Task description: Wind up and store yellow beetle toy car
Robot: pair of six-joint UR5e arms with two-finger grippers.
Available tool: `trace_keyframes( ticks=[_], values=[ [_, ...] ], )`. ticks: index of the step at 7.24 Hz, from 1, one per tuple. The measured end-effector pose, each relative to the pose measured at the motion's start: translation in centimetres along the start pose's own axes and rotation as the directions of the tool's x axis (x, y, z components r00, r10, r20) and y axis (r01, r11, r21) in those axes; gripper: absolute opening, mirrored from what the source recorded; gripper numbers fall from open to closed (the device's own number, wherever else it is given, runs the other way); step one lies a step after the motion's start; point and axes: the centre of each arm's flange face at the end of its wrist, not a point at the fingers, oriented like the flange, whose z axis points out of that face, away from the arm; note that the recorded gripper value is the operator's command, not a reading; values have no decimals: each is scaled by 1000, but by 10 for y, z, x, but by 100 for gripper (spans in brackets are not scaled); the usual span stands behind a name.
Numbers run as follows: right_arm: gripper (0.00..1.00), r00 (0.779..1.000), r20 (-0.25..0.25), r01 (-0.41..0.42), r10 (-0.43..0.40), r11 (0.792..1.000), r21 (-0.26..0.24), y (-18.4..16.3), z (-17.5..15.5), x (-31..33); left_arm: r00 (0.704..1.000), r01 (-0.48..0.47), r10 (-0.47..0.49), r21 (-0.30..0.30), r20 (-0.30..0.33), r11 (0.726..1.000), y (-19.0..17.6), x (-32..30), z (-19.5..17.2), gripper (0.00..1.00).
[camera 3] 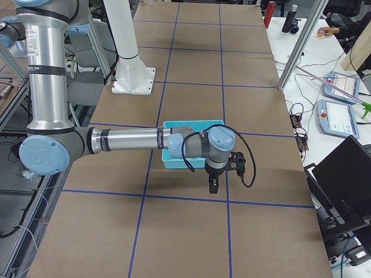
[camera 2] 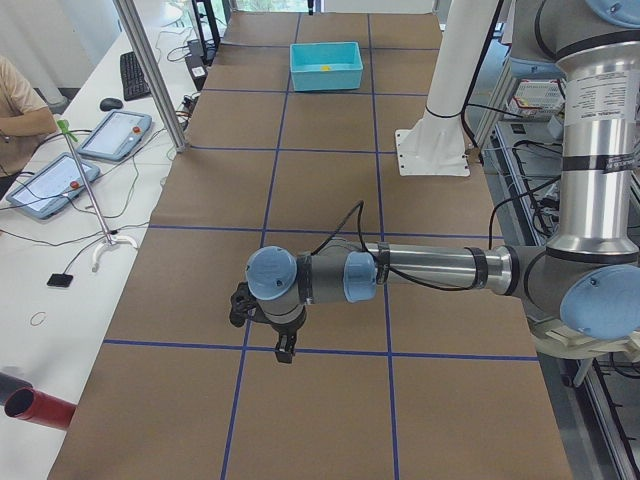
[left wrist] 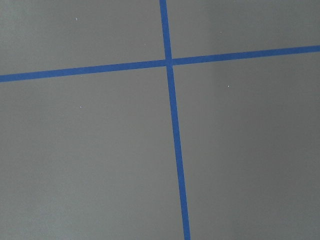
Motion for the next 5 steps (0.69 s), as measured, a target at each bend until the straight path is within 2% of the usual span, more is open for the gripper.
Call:
trace_keyframes(
  ticks=[5],
  values=[
    [100,1000,-1,9,-9,1000,-12,0,6,-5,1000,0,0,0,0,1000,0,0,0,100]
  ],
)
